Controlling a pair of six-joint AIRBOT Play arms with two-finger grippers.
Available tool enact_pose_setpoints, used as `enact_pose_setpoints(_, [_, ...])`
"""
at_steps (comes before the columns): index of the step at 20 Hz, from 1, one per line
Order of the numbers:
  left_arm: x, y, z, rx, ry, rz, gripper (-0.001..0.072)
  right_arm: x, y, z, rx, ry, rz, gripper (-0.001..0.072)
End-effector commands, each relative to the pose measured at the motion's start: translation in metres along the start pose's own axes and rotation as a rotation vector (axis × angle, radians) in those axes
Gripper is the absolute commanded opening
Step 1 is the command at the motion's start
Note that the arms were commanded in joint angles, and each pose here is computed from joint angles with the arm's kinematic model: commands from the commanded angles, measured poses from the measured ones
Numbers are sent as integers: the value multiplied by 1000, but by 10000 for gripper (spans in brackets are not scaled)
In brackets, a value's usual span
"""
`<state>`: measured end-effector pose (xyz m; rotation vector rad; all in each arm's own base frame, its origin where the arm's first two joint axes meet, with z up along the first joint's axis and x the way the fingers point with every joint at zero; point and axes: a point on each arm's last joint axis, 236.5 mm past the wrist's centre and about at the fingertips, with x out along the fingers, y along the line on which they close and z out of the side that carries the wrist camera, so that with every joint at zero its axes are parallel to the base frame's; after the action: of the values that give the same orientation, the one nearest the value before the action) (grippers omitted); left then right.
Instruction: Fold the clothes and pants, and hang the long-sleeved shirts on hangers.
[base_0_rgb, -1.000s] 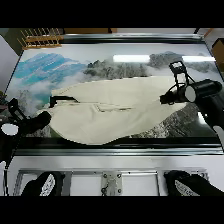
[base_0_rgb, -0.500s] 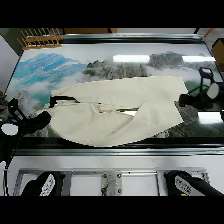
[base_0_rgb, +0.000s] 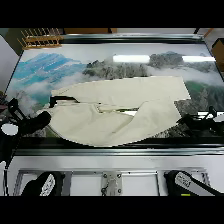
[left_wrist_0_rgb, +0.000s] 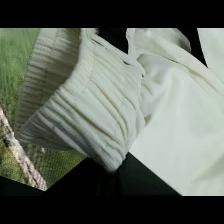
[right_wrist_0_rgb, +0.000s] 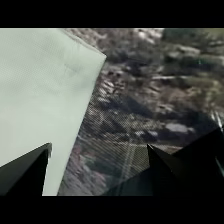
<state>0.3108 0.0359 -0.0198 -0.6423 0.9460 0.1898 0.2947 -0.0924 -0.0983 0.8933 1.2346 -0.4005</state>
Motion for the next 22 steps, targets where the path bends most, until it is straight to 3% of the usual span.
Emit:
enact_pose_setpoints(1, [0,0,1,1,-2,-1,16,22,20,2,38,-23,105,650])
enact_pose_setpoints(5, [0,0,1,1,-3,-1,16,43,44,-8,3,8,147,630])
enact_pose_setpoints(6, [0,0,1,1,-3,0,16,47,46,-10,-11,10,144,476])
enact_pose_setpoints(8, [-1,-1,7,2,-29,0,15,44,54,-4,-62,-10,152,79])
enact_pose_setpoints(9, [-2,-3,15,5,-39,-3,14,36,63,6,-101,-21,168,16])
enact_pose_setpoints(16, [-43,-85,165,125,-119,-92,15,-161,162,147,-392,-388,111,14])
enact_pose_setpoints(19, [-68,-107,191,175,-126,-115,14,-218,172,160,-453,-524,75,14])
enact_pose_setpoints(22, [-61,-81,164,199,-85,-43,14,-206,140,139,-497,-488,-20,14])
